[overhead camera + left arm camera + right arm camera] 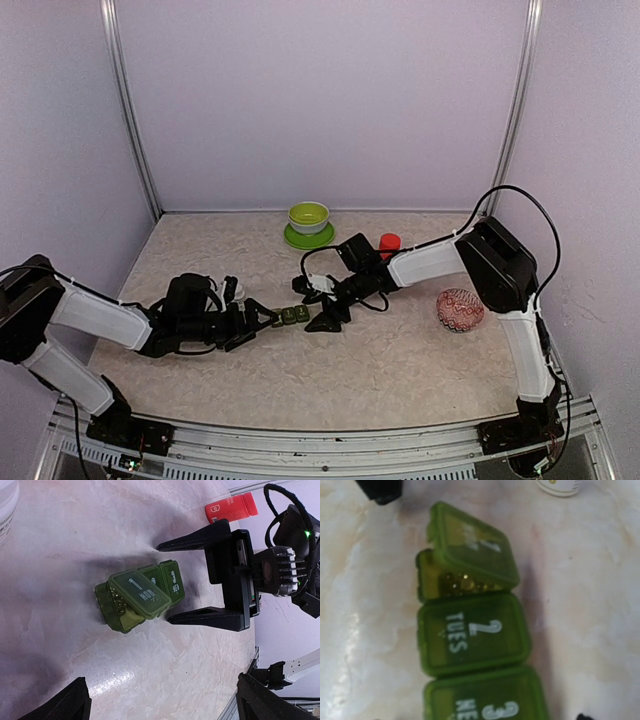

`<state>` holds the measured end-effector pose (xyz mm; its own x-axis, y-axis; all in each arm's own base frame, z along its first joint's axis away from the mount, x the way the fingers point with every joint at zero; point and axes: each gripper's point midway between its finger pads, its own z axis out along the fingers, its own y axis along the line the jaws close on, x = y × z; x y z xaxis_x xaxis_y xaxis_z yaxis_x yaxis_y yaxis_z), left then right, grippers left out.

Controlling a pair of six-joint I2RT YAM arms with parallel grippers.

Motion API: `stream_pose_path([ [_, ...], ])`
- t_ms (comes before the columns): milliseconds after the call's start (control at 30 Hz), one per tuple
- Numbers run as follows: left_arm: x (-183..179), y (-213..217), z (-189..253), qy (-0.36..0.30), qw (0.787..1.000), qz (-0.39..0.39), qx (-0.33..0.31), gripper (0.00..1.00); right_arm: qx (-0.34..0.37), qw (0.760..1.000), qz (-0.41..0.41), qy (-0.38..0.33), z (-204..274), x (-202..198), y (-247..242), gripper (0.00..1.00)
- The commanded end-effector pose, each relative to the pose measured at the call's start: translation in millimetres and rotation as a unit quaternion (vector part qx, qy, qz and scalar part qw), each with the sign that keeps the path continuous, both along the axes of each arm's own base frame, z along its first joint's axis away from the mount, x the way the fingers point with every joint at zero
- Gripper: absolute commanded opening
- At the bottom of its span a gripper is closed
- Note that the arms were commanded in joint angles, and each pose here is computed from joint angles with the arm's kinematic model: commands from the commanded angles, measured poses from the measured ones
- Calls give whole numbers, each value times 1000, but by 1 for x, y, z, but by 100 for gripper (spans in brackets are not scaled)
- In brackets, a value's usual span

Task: Sort the pills into containers
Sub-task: Pick up the pill container from the center of the board.

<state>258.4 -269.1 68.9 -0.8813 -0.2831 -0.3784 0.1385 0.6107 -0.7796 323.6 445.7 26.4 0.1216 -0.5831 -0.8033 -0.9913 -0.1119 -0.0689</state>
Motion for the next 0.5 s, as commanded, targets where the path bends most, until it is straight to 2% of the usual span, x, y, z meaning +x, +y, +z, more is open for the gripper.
stream_pose_path([
  [0, -2, 2, 7, -8, 1000, 1, -16, 99, -13, 1000, 14, 10, -14, -6, 4, 81],
  [300, -5, 6, 4, -7, 1000, 3, -13, 99, -10, 999, 27, 31, -20, -7, 15, 71],
  [467, -6, 7, 3, -6, 1000, 4, -13, 99, -6, 999, 28, 34, -20, -10, 17, 59],
])
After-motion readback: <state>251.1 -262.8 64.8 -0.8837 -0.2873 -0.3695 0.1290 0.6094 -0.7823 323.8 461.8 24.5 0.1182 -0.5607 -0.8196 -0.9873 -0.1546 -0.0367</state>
